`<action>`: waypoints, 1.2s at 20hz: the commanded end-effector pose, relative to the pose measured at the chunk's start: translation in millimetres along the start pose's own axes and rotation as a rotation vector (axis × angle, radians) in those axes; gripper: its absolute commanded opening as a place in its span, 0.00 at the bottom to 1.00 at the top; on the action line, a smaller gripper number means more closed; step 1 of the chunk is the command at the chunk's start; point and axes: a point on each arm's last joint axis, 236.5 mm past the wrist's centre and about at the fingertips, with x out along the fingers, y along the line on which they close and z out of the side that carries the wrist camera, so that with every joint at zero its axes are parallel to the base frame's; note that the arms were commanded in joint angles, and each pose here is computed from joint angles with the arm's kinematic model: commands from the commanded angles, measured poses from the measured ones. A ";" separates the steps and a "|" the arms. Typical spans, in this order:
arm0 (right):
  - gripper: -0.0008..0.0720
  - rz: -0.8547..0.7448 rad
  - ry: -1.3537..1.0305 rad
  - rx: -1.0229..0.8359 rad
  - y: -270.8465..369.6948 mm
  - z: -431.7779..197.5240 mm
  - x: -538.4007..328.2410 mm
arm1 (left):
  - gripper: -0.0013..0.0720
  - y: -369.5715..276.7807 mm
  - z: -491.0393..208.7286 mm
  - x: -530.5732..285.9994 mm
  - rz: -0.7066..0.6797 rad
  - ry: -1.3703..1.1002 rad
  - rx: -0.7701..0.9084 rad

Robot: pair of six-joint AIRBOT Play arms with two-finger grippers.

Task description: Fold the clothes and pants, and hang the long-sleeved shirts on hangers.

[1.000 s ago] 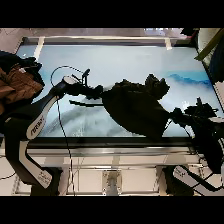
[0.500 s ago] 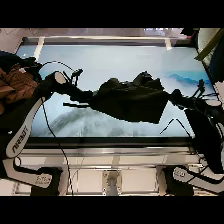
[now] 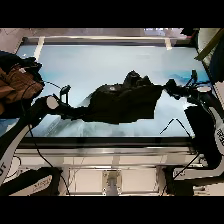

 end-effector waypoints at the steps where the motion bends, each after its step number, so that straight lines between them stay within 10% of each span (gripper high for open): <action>1: 0.54 0.060 0.066 -0.032 21.7 2.8 -12.1 | 0.99 -12.0 22.8 -8.6 -0.068 -0.141 -0.100; 10: 0.54 -0.309 0.172 -0.245 -52.3 -31.4 -181.1 | 1.00 21.6 -27.1 -20.6 -0.111 -0.202 -0.405; 24: 0.53 -0.028 0.075 0.233 -56.5 -134.9 -127.6 | 0.85 43.2 0.2 12.3 -0.208 -0.468 -0.751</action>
